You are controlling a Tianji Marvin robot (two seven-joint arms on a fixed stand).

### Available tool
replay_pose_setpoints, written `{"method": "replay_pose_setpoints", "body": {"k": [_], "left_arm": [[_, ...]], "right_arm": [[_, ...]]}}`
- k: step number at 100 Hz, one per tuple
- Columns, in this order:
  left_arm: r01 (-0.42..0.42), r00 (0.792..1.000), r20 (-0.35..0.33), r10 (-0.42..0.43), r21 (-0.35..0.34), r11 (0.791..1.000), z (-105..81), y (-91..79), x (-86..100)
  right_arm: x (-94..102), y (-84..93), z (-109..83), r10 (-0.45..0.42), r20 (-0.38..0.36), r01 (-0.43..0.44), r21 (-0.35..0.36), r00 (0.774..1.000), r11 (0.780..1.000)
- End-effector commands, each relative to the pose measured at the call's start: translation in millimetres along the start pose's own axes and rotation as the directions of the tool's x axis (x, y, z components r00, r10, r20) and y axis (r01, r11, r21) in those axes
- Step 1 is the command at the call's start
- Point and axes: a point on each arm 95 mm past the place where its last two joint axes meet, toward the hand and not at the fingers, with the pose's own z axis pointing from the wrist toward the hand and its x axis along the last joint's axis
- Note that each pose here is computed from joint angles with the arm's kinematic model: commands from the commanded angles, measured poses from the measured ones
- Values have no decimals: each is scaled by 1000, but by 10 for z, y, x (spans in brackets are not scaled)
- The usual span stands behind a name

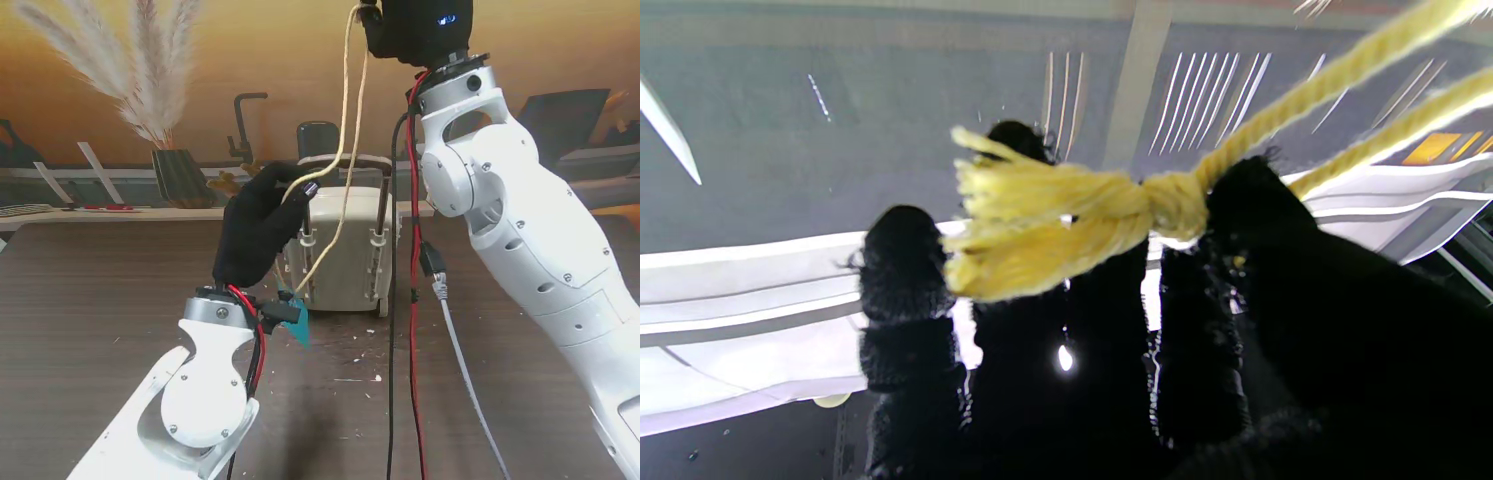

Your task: Attach a luggage tag to a suitcase

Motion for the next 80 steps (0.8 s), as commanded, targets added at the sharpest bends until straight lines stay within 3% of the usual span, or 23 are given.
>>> {"method": "replay_pose_setpoints", "body": {"k": [1,34,80], "left_arm": [[-4,1000,9,4,-8,1000,16,0,-12],[1,1000,30,-1,2,1000,-10,-31,-70],[11,998,57,-11,-5,1000,-220,-16,-151]], "right_arm": [[-12,-74,-14,-23,-9,24,29,1000,999],[23,-277,-45,-46,-21,48,109,999,993],[37,-278,-204,-60,-35,67,244,998,967]]}}
